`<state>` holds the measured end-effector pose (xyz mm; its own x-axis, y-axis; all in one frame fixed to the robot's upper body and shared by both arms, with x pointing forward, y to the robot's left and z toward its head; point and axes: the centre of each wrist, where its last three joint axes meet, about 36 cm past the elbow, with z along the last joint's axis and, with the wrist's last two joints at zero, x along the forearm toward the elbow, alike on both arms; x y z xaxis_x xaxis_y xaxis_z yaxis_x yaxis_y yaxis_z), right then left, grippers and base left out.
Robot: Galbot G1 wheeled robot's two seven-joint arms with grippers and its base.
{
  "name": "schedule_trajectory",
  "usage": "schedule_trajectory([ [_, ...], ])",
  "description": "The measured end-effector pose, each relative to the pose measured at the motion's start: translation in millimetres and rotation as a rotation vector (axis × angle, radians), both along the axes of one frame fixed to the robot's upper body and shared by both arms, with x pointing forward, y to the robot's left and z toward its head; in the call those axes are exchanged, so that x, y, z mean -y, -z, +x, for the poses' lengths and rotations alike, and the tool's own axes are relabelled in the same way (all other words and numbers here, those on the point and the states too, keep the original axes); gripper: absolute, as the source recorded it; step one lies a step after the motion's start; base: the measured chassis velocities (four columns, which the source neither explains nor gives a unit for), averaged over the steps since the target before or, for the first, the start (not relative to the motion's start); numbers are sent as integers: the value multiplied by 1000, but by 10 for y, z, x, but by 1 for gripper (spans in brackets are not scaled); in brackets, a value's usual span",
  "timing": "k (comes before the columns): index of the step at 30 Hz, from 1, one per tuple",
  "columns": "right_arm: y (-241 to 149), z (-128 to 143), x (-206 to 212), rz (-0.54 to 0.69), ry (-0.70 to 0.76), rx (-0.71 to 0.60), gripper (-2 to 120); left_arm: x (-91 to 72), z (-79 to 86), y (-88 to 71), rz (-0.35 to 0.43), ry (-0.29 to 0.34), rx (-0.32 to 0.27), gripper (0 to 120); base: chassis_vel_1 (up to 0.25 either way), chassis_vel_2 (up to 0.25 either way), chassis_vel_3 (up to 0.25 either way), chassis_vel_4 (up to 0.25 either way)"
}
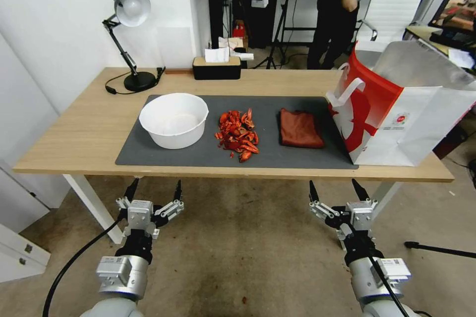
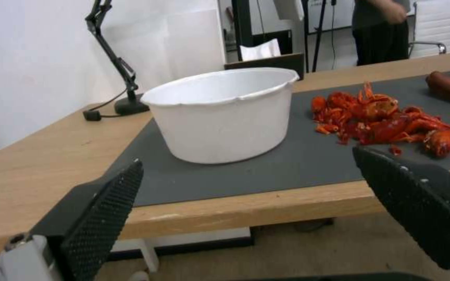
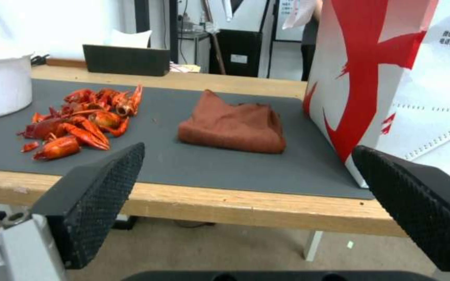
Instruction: Sweep shrimp from table into container with towel, then put container into takeout bag.
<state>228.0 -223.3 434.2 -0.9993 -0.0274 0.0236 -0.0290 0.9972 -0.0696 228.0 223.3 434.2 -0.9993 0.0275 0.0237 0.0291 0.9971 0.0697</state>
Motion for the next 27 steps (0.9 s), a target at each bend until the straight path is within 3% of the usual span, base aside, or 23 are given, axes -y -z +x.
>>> schedule_trajectory([
  [22, 0, 0, -1, 0, 0, 0, 100, -1, 0, 0, -1, -1, 0, 100, 0, 0, 0, 0],
  [27, 185, 20, -172, 70, -85, -72, 100, -131, 26, -53, -47, -79, -18, 100, 0, 0, 0, 0],
])
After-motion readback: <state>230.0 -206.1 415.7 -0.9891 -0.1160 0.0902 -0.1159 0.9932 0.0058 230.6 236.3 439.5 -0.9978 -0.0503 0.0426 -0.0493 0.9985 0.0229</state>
